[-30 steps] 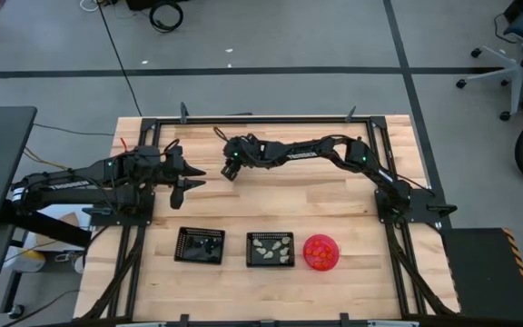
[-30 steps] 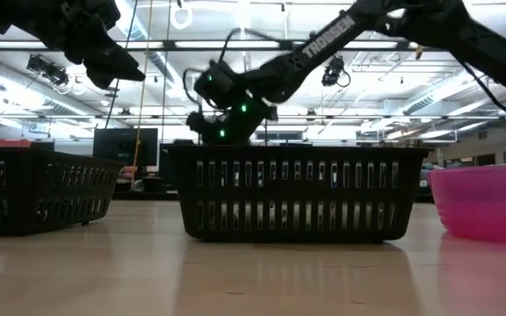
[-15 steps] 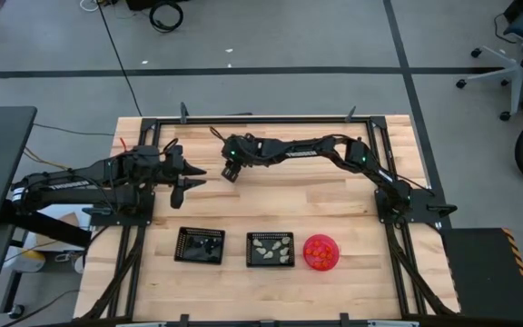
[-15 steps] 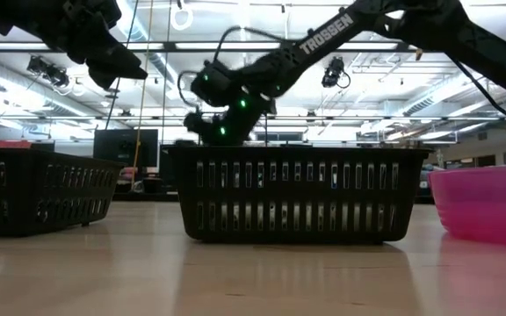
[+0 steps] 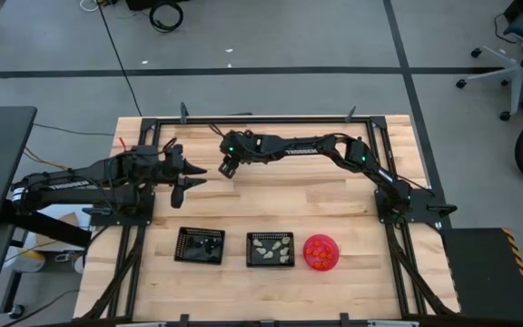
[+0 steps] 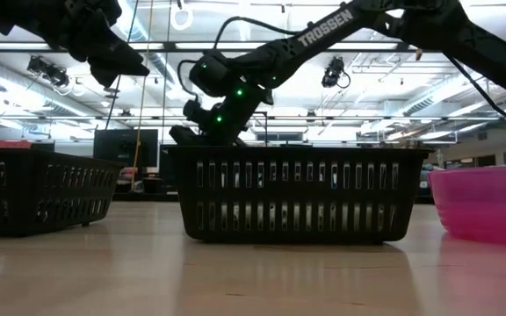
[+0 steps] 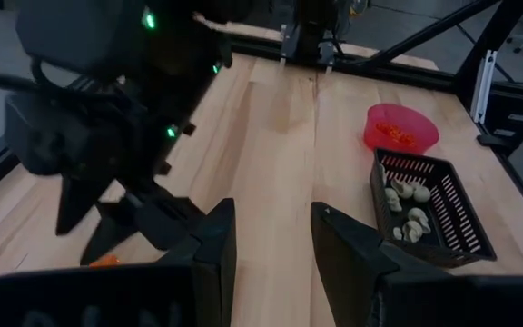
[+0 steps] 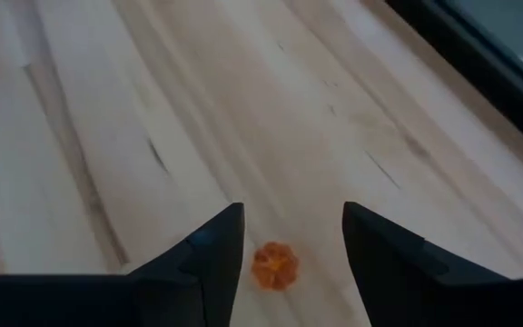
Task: Sort Halloween decoration
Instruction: Put the orange pumpkin toy into the pink bowl
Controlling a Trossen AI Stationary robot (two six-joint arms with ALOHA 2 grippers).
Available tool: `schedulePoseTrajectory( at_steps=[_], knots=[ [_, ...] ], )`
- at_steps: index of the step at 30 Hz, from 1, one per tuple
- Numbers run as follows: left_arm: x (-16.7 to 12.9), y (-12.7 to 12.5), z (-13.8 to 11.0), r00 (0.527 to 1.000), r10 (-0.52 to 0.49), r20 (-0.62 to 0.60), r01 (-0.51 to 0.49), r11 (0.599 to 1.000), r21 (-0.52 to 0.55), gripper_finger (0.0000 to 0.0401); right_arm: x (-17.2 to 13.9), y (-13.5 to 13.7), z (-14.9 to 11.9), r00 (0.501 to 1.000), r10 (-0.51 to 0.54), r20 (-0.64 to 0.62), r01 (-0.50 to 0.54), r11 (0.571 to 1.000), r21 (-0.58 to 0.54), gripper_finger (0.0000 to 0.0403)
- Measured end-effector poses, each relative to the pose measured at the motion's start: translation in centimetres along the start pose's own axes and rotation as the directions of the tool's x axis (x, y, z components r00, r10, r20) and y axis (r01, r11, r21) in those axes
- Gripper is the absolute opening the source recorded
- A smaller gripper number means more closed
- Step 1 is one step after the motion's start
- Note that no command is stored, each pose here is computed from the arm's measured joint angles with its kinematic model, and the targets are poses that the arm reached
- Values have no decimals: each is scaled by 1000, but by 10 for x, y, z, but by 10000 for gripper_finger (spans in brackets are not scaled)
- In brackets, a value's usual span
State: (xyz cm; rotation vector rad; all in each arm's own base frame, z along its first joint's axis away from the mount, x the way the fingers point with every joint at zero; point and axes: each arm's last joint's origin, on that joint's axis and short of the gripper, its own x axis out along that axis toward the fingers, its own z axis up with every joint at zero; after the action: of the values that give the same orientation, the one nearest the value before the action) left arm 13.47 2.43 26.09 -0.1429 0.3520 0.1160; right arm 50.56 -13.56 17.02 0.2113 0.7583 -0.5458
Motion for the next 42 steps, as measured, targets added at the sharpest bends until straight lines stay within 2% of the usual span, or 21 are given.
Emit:
schedulePoseTrajectory(
  at_steps=[9, 12, 22, 33, 42],
  knots=[
    [0, 0, 2, 1000, -2, 21, 2, 1000, 10, 116, 35, 1, -12, 994, 3, -113, -3, 1000, -2, 185],
    [0, 0, 2, 1000, -2, 19, 1, 999, 33, 116, 42, 4, -11, 987, -50, -151, 46, 998, -30, 185],
    [0, 0, -1, 1000, 1, -10, 0, 999, 33, 116, 40, 6, -9, 971, -39, -236, 32, 999, -33, 185],
    [0, 0, -1, 1000, 1, -10, -1, 999, 33, 116, 39, 1, -6, 971, -67, -229, 57, 997, -52, 185],
    [0, 0, -1, 1000, 1, -13, -1, 999, 33, 116, 23, -8, 6, 972, -81, -220, 75, 997, -37, 185]
  ],
)
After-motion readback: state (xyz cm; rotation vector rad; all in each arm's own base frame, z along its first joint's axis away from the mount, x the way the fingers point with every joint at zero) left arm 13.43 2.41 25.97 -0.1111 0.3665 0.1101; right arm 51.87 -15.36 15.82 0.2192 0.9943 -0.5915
